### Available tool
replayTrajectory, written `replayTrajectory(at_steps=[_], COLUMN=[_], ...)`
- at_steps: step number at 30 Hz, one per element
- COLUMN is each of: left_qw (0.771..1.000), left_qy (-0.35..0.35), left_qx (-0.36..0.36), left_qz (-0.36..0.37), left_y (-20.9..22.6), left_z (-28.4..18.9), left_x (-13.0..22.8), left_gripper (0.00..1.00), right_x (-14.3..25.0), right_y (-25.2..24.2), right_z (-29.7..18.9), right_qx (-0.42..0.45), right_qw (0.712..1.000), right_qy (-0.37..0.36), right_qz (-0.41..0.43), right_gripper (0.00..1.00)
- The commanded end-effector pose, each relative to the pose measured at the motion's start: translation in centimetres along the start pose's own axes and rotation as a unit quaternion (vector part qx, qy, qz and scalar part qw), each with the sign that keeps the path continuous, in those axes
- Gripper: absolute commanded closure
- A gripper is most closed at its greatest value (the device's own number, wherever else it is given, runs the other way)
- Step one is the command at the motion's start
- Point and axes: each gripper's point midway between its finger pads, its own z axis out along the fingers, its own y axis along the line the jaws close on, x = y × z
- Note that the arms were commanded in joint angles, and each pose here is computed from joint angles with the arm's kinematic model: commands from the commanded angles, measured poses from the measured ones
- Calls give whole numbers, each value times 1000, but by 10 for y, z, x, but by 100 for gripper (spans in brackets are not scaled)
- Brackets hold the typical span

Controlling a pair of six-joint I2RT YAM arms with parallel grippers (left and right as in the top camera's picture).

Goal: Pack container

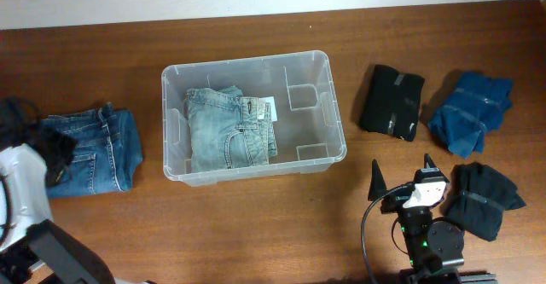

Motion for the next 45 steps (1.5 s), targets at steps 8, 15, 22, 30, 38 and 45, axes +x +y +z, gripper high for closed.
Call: replayTrajectory(at_steps=[8, 15, 22, 30, 38, 45], left_qw=[994, 993, 993, 994, 984, 986], left_qy=[-18, -47, -25, -96, -163, -154], left_qx=[-47, -48, -60, -20, 53, 58], left_qz=[-97, -98, -96, -47, 56, 17], left_y=[61, 65, 68, 48, 4, 0], left_z=[35, 46, 73, 87, 77, 57], left_x=[-1, -6, 2, -37, -67, -60], left_gripper=[99, 100, 100, 99, 100, 99], right_x=[3, 3, 3, 3, 3, 3], right_y=[-3, -3, -3, -3, -3, -3], right_z=[0, 0, 0, 0, 0, 0], right_qx=[8, 8, 8, 8, 8, 8], right_qw=[1000, 1000, 1000, 1000, 1000, 1000], right_qy=[1, 1, 1, 1, 1, 1], right_qz=[0, 0, 0, 0, 0, 0], right_gripper=[2, 1, 1, 1, 1, 2])
